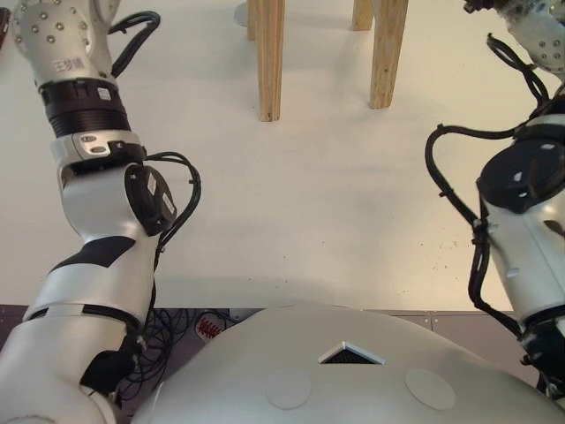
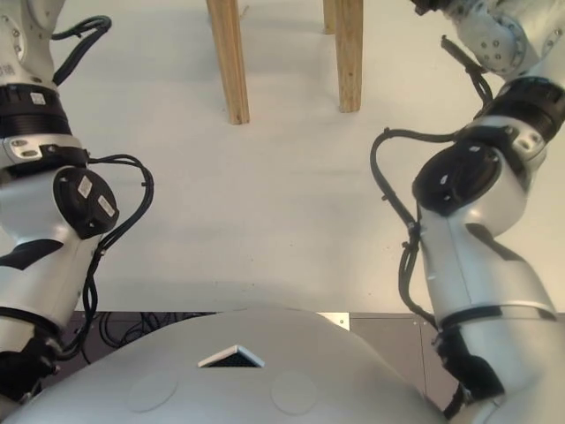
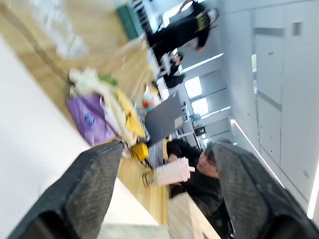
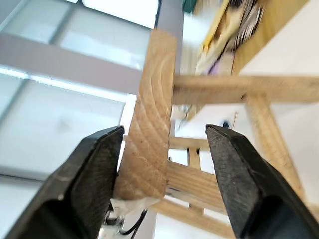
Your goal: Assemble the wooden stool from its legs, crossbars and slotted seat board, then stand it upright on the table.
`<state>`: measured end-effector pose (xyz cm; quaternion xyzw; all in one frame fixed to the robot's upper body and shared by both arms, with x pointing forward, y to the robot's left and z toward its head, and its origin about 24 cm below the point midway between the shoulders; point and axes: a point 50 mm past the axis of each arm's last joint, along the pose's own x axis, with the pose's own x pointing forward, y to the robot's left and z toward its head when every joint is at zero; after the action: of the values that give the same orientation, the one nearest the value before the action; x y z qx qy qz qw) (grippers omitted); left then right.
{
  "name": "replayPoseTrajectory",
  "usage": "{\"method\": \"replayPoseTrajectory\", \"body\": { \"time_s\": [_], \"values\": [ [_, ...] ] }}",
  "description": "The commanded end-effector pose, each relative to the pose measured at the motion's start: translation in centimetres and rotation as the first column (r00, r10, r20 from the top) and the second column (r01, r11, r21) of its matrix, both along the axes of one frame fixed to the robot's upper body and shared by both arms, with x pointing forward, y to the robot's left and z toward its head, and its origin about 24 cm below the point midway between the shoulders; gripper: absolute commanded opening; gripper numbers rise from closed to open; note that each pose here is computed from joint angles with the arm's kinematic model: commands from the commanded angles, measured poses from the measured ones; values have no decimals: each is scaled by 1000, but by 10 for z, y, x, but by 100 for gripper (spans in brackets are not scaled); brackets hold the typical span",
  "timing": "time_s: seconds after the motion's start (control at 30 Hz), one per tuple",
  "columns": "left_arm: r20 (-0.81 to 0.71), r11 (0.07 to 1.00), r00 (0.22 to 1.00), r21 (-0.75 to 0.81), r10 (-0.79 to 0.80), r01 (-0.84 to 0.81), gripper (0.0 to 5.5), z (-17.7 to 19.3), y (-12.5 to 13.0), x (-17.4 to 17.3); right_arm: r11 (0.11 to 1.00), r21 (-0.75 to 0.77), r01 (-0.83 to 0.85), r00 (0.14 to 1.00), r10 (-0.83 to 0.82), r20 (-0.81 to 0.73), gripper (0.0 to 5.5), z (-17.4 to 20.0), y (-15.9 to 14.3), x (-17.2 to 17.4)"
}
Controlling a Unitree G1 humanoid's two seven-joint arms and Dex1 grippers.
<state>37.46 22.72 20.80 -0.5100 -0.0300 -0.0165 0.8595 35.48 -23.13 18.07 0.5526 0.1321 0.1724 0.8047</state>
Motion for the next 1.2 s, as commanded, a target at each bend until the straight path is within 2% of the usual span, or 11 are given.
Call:
{"method": "replayPoseTrajectory", "body": {
  "time_s": [0.03, 0.13, 0.27, 0.43, 0.6, 0.7, 0.77, 0.9, 1.03, 1.2],
  "values": [
    [77, 927, 985, 334, 154, -171, 321, -26, 42, -39, 954, -135, 267, 962, -255, 100, 293, -26, -23, -29],
    [49, 867, 983, 464, 179, -181, 274, -53, 44, -60, 902, -207, 378, 923, -352, 153, 244, -43, -16, -47],
    [41, 810, 984, 563, 174, -166, 226, -73, 30, -72, 839, -263, 477, 878, -439, 194, 187, -62, 4, -60],
    [11, 654, 991, 750, 135, -98, 152, -105, 9, -86, 689, -524, 501, 860, -327, 393, 106, -71, 52, -77],
    [32, 634, 994, 768, 103, -91, 67, -109, -1, -86, 641, -556, 529, 836, -279, 473, 12, -76, 79, -85],
    [59, 612, 998, 788, 31, -66, 24, -108, -13, -86, 609, -563, 559, 819, -301, 488, 0, -79, 74, -81],
    [57, 613, 998, 787, 40, -70, 2, -110, -12, -86, 594, -567, 571, 813, -311, 493, 0, -79, 72, -74],
    [71, 624, 993, 773, 93, -114, 2, -113, -13, -90, 556, -640, 530, 846, -292, 447, 0, -84, 80, -65],
    [54, 663, 989, 737, 135, -130, 2, -131, -32, -98, 436, -768, 469, 881, -163, 445, 0, -92, 77, -58],
    [28, 676, 976, 717, 218, -171, 2, -146, -41, -105, 461, -762, 455, 876, -78, 476, 0, -73, 82, -40]
  ]
}}
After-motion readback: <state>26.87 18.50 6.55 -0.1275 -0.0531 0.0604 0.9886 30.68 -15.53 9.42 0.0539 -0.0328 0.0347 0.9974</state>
